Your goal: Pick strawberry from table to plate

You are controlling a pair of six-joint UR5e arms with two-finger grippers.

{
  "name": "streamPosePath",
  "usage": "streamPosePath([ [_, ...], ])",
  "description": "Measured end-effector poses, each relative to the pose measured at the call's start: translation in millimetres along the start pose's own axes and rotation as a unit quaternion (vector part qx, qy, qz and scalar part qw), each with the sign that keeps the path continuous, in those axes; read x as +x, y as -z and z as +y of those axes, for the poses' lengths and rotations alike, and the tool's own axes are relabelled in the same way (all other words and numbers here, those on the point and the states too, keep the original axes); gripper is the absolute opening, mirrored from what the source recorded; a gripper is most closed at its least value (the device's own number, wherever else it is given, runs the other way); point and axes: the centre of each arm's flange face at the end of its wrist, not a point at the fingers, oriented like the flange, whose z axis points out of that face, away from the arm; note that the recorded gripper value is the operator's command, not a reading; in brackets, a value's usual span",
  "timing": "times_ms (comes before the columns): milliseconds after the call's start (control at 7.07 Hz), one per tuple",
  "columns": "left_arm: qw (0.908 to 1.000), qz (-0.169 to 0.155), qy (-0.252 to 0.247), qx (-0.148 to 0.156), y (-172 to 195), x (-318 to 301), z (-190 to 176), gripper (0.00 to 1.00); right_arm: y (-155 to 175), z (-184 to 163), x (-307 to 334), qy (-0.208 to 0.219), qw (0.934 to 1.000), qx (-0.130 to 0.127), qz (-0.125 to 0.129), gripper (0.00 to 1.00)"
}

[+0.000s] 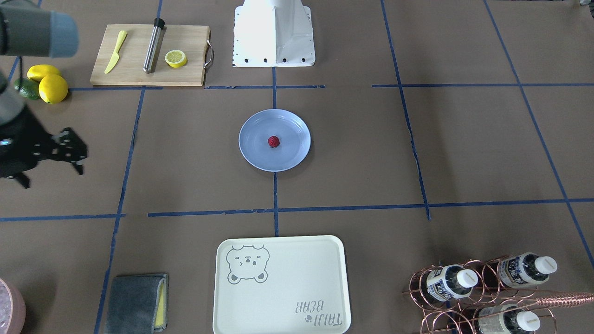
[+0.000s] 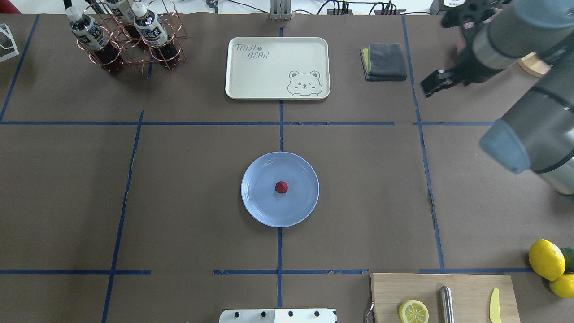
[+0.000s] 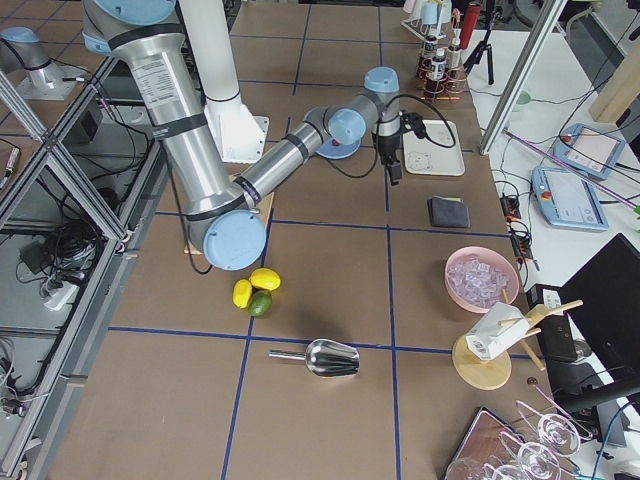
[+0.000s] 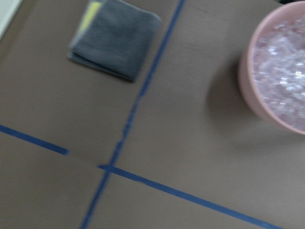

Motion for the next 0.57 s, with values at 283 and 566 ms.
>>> streamPosePath([
  [283, 0.9979, 0.001, 0.065, 0.001, 1, 2, -1, 1.00, -8, 63, 174, 0.035, 0.9985, -0.041, 0.013, 1.00],
  [566, 0.9966, -0.003, 0.082, 0.005, 4, 4, -4, 1.00, -22, 139, 253, -0.032, 0.9969, -0.070, 0.017, 1.00],
])
